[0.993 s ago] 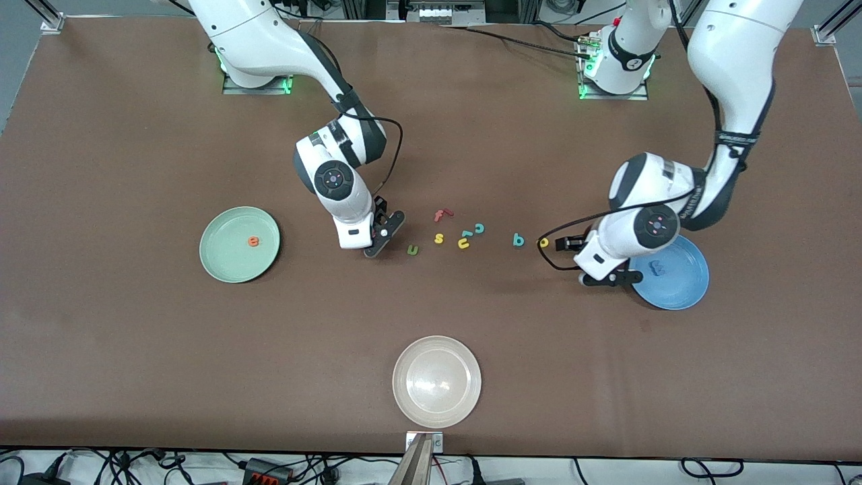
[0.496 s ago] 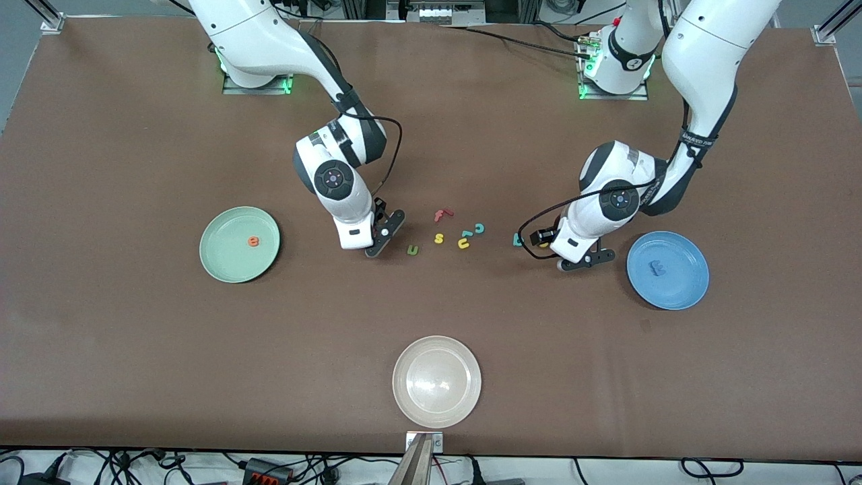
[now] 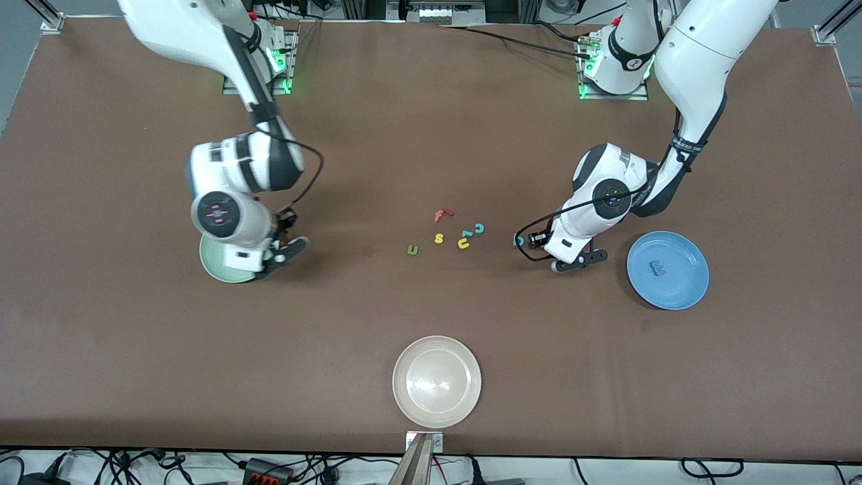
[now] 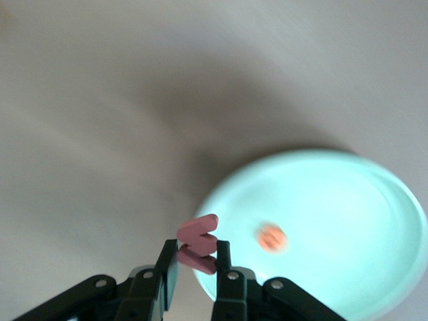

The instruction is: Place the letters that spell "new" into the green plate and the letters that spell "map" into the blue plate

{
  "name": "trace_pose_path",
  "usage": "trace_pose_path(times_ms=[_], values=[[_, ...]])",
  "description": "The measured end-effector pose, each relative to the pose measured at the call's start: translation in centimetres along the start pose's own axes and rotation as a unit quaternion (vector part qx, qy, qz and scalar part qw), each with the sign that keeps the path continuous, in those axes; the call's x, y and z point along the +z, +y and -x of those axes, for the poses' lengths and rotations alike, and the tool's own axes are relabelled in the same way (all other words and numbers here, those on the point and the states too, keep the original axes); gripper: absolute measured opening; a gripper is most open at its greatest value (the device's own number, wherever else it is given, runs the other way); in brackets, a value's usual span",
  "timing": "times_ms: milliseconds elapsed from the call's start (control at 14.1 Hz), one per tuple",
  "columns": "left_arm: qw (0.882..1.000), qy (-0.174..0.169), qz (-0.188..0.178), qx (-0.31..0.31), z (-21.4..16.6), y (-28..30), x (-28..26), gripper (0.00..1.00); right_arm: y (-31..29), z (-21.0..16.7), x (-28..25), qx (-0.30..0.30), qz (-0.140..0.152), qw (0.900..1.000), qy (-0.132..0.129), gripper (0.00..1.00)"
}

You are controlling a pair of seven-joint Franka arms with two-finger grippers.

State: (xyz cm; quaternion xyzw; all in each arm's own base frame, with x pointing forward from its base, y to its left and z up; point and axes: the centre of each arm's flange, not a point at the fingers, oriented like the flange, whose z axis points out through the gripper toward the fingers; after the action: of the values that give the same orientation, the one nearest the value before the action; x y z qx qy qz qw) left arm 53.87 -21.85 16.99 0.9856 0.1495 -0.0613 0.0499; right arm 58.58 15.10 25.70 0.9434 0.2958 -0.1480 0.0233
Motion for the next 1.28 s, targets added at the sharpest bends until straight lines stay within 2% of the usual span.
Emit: trace_pose_path(times_ms=[142,425,567,638,851,1063,1134,1276], values=[[1.000,0.002,0.001,0.000,-0.1,0.0,-0.3,0.30,1.2,1.1,1.4,0.013,-0.005,1.000,-0.013,0.27],[1.000,-0.002,-0.005,0.003,-0.1,0.0,-0.4,0.30,1.2,1.8,5.3,0.016,0.002,1.000,-0.011,0.27],[0.999,-0.011,-0.026,0.022,-0.7,-0.2,-1.8,0.30,1.3,1.9,6.4,0.018,0.005,1.000,-0.010,0.27],[0.998,-0.012,-0.043,0.041,-1.5,-0.5,-3.3,0.30,1.3,1.9,6.5,0.021,0.006,1.000,-0.010,0.32],[0.992,-0.016,-0.076,0.101,-5.4,-3.9,-8.3,0.30,1.1,1.5,5.5,0.022,0.007,1.000,0.001,0.63],[0.982,-0.027,-0.084,0.165,-8.6,-9.2,-10.9,0.30,-2.3,-1.3,1.0,-0.013,0.017,0.999,0.047,0.93],[0.979,-0.026,-0.087,0.182,-9.6,-11.3,-11.3,0.30,-4.6,-2.7,-0.7,-0.029,0.014,0.997,0.067,1.00],[0.974,-0.028,-0.101,0.200,-11.1,-14.9,-11.3,0.30,-9.3,-5.5,-2.7,-0.034,-0.033,0.993,0.107,1.00]])
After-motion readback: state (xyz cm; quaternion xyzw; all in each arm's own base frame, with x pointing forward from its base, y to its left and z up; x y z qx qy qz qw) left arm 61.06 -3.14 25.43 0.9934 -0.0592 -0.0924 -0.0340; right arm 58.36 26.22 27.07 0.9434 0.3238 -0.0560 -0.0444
